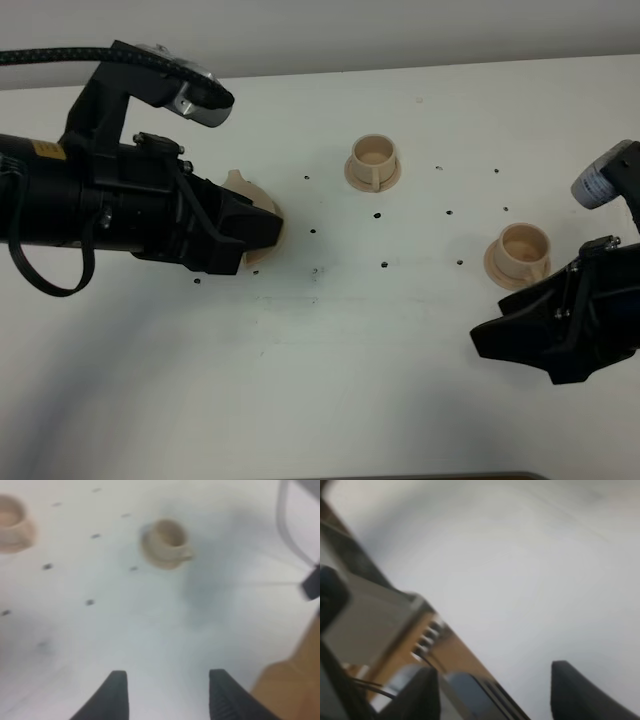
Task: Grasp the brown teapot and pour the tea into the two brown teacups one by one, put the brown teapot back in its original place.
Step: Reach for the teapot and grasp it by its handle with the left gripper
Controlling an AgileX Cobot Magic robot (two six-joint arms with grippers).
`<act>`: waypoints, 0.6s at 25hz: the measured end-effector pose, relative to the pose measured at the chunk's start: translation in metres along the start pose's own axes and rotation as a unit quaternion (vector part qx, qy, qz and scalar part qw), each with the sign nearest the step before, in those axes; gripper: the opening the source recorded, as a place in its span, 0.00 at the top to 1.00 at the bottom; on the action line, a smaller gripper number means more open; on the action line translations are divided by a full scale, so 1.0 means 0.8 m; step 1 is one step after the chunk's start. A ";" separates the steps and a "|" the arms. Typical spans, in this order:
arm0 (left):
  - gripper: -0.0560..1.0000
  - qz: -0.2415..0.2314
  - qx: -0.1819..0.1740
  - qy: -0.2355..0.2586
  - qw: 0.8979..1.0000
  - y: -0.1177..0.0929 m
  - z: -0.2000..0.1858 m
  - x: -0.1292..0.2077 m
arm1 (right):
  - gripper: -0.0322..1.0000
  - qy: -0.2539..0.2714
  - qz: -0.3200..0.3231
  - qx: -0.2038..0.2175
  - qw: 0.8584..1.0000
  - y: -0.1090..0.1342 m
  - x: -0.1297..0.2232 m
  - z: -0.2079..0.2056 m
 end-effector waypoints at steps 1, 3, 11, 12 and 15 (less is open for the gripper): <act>0.56 -0.005 -0.018 0.002 1.000 0.005 -0.002 -0.001 | 0.52 0.014 0.003 0.017 1.000 -0.004 -0.001 -0.003; 0.56 -0.014 -0.047 0.004 0.999 0.012 -0.005 -0.004 | 0.53 0.039 0.020 0.050 0.998 -0.012 0.000 -0.010; 0.56 -0.038 -0.123 0.051 0.990 0.043 0.018 -0.031 | 0.56 0.115 0.066 0.172 0.976 -0.042 0.013 -0.030; 0.56 -0.038 -0.129 0.058 0.989 0.047 0.023 -0.036 | 0.56 0.126 0.075 0.191 0.971 -0.046 0.017 -0.033; 0.56 -0.038 -0.150 0.085 0.984 0.060 0.041 -0.049 | 0.56 0.157 0.099 0.242 0.952 -0.052 0.029 -0.048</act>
Point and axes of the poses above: a point on each arm's last joint axis where the gripper is mounted, z pointing out along that axis toward the gripper, y along the wrist's bending axis when the last joint is at zero, x = y × z, the point moved 3 cm from there along z, pointing out along that axis toward the gripper, and after that the axes turned 8 degrees about -z, right-handed, at the moved point
